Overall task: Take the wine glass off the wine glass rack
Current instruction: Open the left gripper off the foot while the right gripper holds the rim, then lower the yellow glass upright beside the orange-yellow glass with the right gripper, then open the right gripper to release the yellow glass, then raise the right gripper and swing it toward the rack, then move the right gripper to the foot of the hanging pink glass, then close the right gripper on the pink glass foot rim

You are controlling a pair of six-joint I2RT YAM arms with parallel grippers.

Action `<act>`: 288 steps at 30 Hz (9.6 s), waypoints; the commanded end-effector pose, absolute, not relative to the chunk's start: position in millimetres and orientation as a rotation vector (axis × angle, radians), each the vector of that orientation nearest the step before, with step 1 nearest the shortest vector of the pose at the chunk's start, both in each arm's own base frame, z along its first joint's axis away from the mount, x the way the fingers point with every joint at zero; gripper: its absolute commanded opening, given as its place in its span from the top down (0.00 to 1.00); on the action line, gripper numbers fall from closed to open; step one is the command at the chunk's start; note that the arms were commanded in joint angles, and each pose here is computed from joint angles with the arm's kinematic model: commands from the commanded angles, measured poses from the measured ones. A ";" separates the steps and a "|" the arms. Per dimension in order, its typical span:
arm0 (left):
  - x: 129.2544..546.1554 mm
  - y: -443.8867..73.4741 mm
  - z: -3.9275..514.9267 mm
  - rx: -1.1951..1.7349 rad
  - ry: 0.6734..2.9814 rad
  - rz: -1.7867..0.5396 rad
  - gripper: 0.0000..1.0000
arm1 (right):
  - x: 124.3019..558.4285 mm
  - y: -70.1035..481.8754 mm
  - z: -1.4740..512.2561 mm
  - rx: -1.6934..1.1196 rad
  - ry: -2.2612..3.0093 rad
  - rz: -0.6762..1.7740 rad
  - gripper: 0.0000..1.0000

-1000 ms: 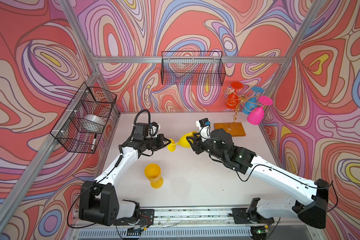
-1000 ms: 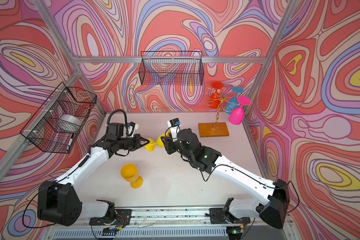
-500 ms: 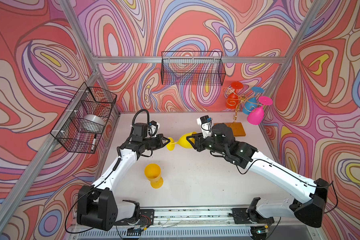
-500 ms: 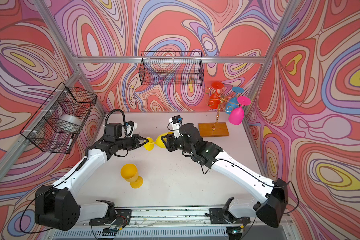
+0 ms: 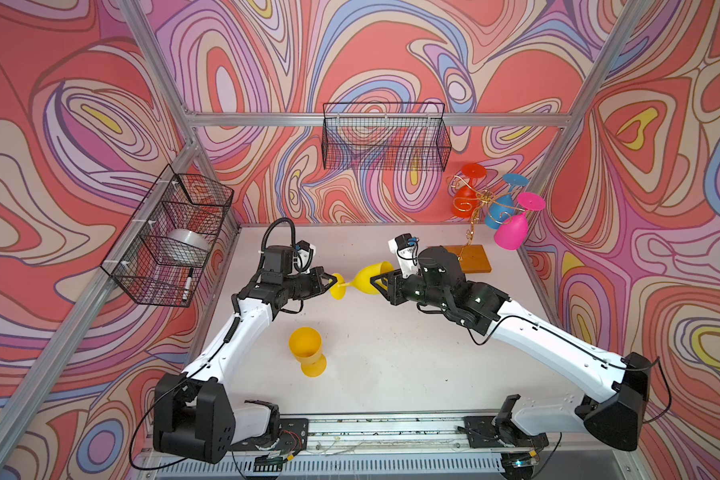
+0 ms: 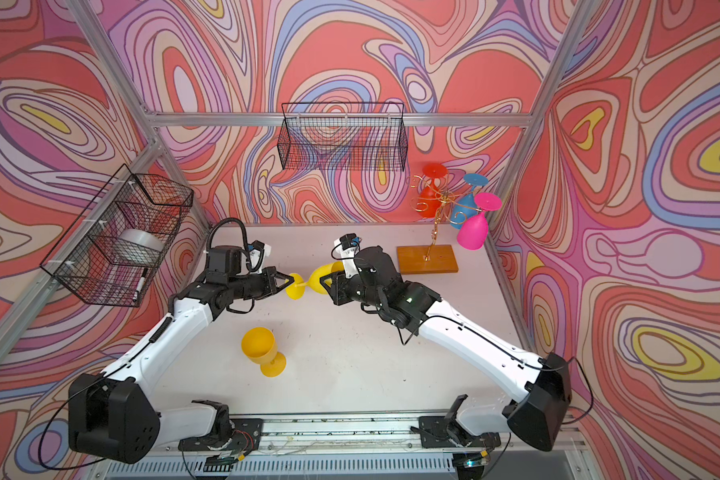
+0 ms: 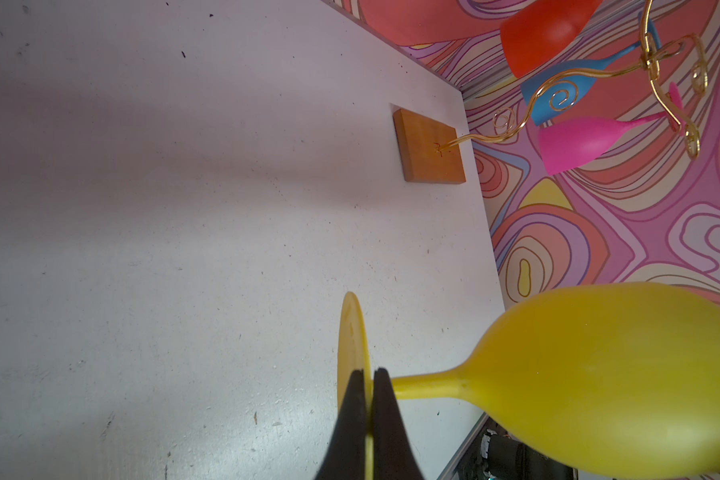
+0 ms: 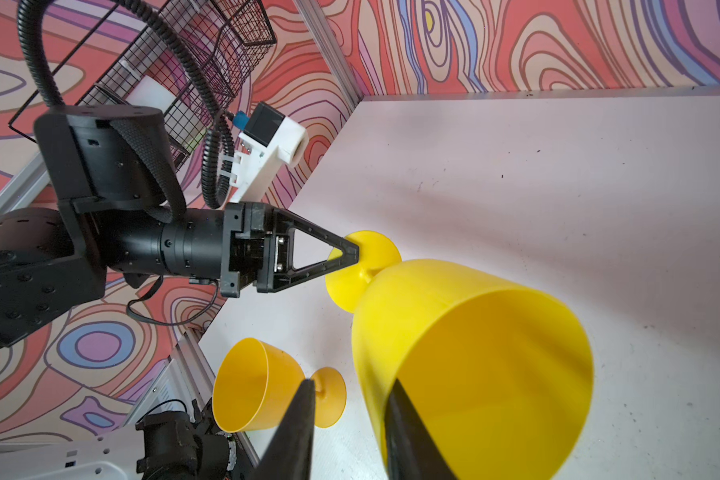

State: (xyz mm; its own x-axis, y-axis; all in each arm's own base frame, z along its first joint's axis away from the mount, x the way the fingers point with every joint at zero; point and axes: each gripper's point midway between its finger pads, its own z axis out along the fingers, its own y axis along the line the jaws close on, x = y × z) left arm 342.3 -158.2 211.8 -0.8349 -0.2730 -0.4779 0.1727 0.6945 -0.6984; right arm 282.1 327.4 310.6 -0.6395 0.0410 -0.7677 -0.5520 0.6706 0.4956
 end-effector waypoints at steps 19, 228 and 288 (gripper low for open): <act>343.5 -150.1 225.2 -0.072 2.275 -1.029 1.00 | 306.0 345.3 326.1 -0.263 1.965 1.062 1.00; 258.8 -195.8 306.9 0.452 1.869 -0.962 0.00 | 430.7 -129.4 392.3 0.922 1.489 0.909 0.36; 251.4 -202.7 314.7 0.503 1.827 -1.020 0.00 | 484.7 -146.5 386.4 0.976 1.410 1.124 0.98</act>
